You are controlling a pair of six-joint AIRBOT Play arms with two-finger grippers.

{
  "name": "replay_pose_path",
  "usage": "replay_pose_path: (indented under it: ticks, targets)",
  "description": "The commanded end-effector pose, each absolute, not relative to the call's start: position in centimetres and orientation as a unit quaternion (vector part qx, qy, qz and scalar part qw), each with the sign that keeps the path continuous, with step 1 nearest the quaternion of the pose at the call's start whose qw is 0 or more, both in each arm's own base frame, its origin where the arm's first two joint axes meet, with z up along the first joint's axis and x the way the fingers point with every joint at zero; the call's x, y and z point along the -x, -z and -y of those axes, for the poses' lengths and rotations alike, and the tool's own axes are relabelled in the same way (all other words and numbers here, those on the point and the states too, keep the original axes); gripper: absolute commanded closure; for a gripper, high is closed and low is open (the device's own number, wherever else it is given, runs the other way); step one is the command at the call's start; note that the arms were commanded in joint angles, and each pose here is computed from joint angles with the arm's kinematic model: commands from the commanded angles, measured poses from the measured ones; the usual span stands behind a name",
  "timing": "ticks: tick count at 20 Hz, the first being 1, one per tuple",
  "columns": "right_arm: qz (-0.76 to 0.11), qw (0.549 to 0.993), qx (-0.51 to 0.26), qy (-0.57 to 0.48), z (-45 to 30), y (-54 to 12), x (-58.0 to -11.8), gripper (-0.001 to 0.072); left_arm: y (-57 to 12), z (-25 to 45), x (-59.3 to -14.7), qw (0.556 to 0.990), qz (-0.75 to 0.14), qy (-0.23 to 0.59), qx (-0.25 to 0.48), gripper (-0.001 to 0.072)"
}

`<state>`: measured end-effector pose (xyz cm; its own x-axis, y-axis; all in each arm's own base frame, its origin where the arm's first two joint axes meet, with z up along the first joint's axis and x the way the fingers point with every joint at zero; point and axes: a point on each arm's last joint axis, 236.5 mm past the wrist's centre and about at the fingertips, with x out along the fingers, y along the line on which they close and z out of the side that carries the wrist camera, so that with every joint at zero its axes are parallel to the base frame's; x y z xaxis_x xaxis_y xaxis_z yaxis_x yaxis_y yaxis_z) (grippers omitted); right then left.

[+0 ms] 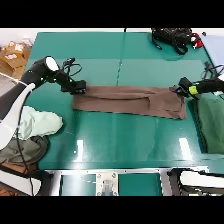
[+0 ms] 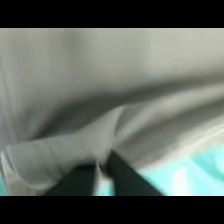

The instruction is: Fold the shirts.

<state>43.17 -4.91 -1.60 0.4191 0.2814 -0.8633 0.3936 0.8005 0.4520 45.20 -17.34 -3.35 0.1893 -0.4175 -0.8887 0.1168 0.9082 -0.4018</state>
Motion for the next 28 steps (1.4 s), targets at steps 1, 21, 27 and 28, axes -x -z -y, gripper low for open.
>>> replay_pose_path:
  ticks: [1,21,27,28]
  targets:
    - [-0.545,0.775,-0.316,0.037,5.0,5.1,-46.3,0.0685,3.8,17.9,-49.7,0.798,-0.561,0.167,0.145,0.0231]
    - [-0.622,0.694,-0.326,-0.158,9.1,8.7,-40.2,0.0012,-3.3,12.4,-50.8,0.779,-0.569,0.159,0.211,-0.0013]
    - [-0.621,0.696,-0.337,-0.126,9.2,11.2,-42.1,0.0181,-3.6,13.9,-50.5,0.776,-0.568,0.184,0.205,0.0044]
    - [-0.619,0.700,-0.332,-0.126,9.0,11.2,-42.5,0.0394,-3.6,14.6,-50.3,0.777,-0.566,0.195,0.192,0.0182]
